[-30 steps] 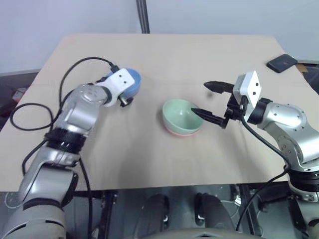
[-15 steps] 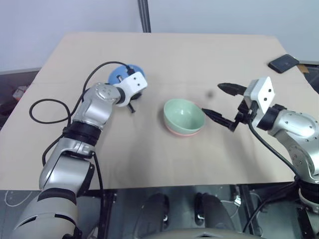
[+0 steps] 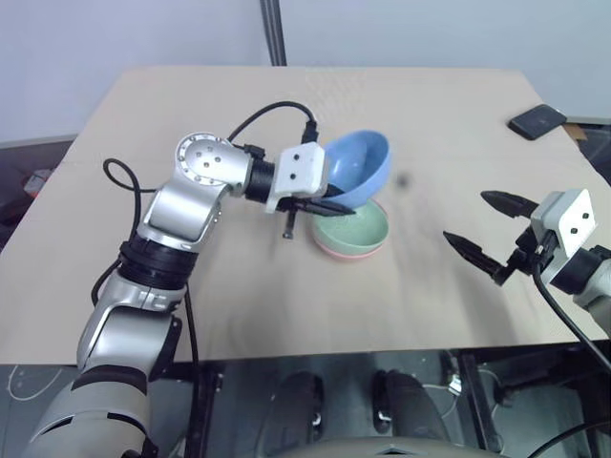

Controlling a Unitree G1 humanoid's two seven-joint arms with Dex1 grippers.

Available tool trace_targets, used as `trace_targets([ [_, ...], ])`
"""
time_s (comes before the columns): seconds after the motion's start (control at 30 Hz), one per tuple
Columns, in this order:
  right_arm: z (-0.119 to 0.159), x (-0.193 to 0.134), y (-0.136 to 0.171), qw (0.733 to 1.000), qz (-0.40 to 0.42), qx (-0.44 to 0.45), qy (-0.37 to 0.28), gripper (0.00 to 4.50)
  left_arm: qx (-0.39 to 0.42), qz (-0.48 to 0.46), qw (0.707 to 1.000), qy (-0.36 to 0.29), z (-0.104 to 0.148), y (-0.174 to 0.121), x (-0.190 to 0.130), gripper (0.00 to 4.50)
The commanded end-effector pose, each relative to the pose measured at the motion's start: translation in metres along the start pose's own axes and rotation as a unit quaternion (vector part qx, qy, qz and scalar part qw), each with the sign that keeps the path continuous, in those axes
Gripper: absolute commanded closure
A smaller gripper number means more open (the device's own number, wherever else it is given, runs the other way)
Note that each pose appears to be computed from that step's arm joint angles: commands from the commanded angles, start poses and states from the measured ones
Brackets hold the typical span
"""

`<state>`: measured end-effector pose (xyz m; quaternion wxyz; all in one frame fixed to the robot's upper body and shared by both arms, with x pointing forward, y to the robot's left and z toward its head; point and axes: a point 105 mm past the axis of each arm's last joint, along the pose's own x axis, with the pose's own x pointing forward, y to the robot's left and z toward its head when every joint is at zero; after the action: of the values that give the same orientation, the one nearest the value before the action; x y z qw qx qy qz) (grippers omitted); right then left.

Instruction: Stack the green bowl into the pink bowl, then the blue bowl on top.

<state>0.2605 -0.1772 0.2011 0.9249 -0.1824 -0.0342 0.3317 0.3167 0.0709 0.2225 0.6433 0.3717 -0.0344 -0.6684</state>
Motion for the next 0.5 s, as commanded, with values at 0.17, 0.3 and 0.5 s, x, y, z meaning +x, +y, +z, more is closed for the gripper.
trace_targets([
  [0.17,0.009,0.006,0.008,1.0,0.009,-0.005,-0.018,0.0,-0.027,0.047,0.997,-0.052,0.022,0.015,-0.018,0.58],
  [0.3,0.0,0.011,0.01,0.999,0.034,0.01,-0.009,0.0,-0.02,0.187,0.98,-0.062,0.023,0.033,-0.043,0.03],
  [0.5,-0.019,0.02,0.014,0.995,0.099,0.003,0.028,0.0,-0.152,0.335,0.922,-0.122,-0.012,0.007,-0.08,0.03],
])
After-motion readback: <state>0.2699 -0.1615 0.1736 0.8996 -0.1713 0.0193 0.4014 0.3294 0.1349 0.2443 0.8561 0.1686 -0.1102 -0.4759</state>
